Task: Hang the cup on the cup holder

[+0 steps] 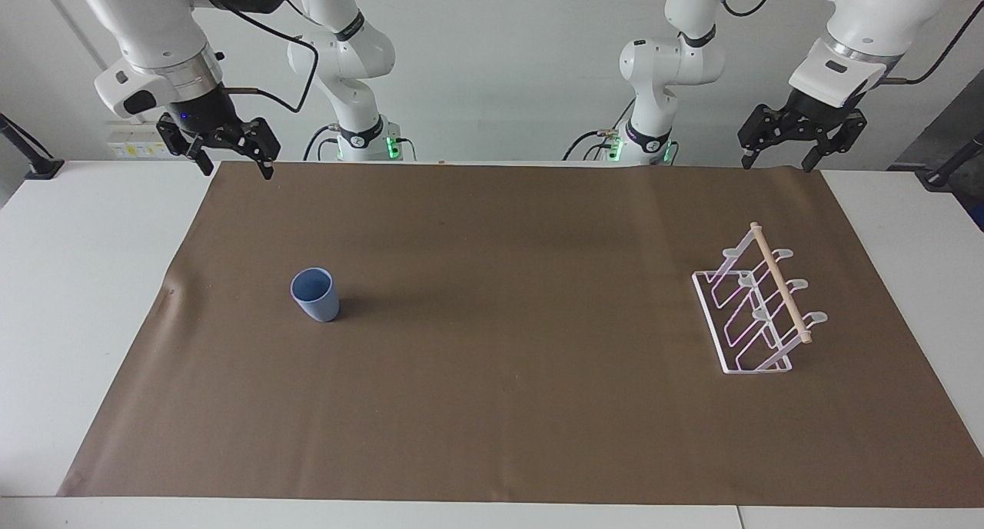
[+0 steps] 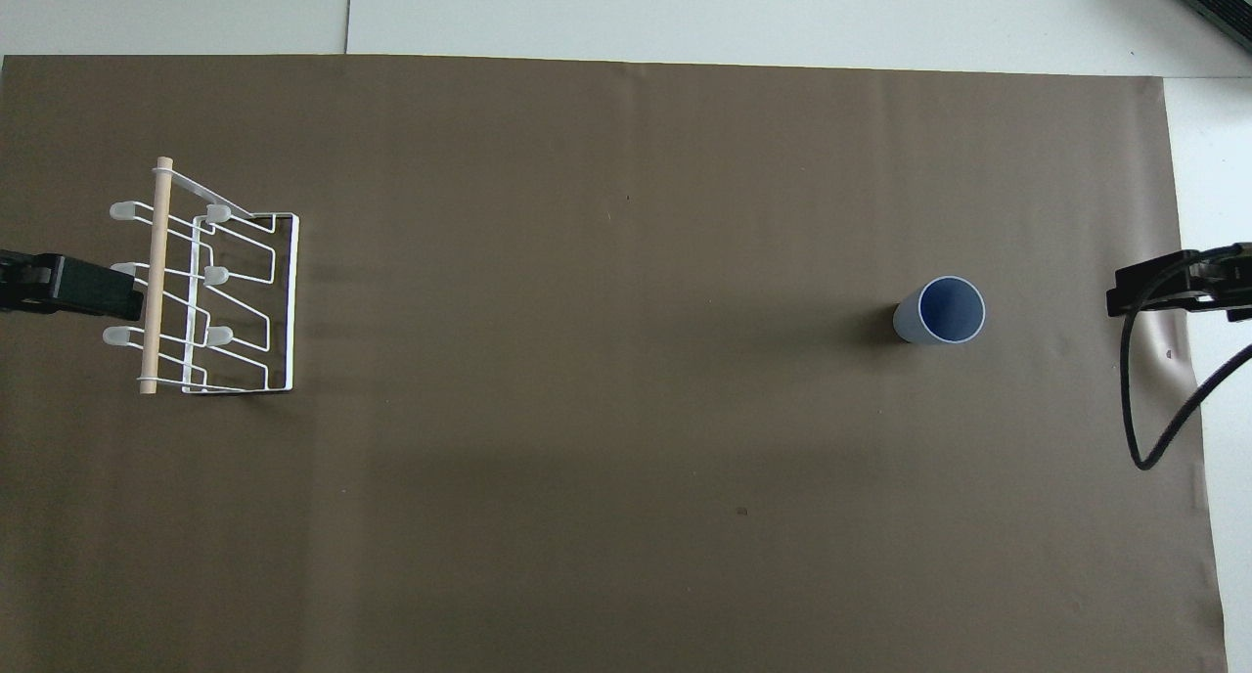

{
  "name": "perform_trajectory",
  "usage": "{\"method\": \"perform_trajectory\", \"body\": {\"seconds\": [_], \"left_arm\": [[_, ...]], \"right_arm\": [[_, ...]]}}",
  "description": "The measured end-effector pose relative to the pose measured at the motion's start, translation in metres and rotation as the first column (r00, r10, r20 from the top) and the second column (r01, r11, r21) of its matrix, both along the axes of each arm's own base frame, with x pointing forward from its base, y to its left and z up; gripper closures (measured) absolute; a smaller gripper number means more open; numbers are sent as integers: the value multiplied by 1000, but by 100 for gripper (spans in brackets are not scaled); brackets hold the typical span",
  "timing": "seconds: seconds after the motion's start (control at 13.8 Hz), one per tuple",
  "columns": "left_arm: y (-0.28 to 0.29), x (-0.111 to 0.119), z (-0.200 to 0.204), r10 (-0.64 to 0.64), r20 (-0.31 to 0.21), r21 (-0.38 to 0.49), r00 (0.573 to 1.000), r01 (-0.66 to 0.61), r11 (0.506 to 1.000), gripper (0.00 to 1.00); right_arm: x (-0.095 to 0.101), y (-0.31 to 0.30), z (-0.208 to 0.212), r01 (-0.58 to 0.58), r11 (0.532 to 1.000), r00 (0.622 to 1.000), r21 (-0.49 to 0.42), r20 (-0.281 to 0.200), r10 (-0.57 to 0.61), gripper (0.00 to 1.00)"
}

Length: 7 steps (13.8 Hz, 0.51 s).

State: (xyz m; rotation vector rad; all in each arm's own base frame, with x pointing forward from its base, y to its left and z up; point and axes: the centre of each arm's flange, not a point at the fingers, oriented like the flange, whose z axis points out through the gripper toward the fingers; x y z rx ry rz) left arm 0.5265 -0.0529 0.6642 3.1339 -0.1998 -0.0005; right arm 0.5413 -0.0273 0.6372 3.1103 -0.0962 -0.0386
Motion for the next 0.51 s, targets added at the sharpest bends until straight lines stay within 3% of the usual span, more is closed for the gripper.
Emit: {"method": "perform_trajectory", "body": {"seconds": [0.51], "left_arm": [[0,0,0,0,0,0,1000,0,1000,0]], "right_arm": [[0,-2,-2,4,1000,1000,0,-3,-4,0]]}}
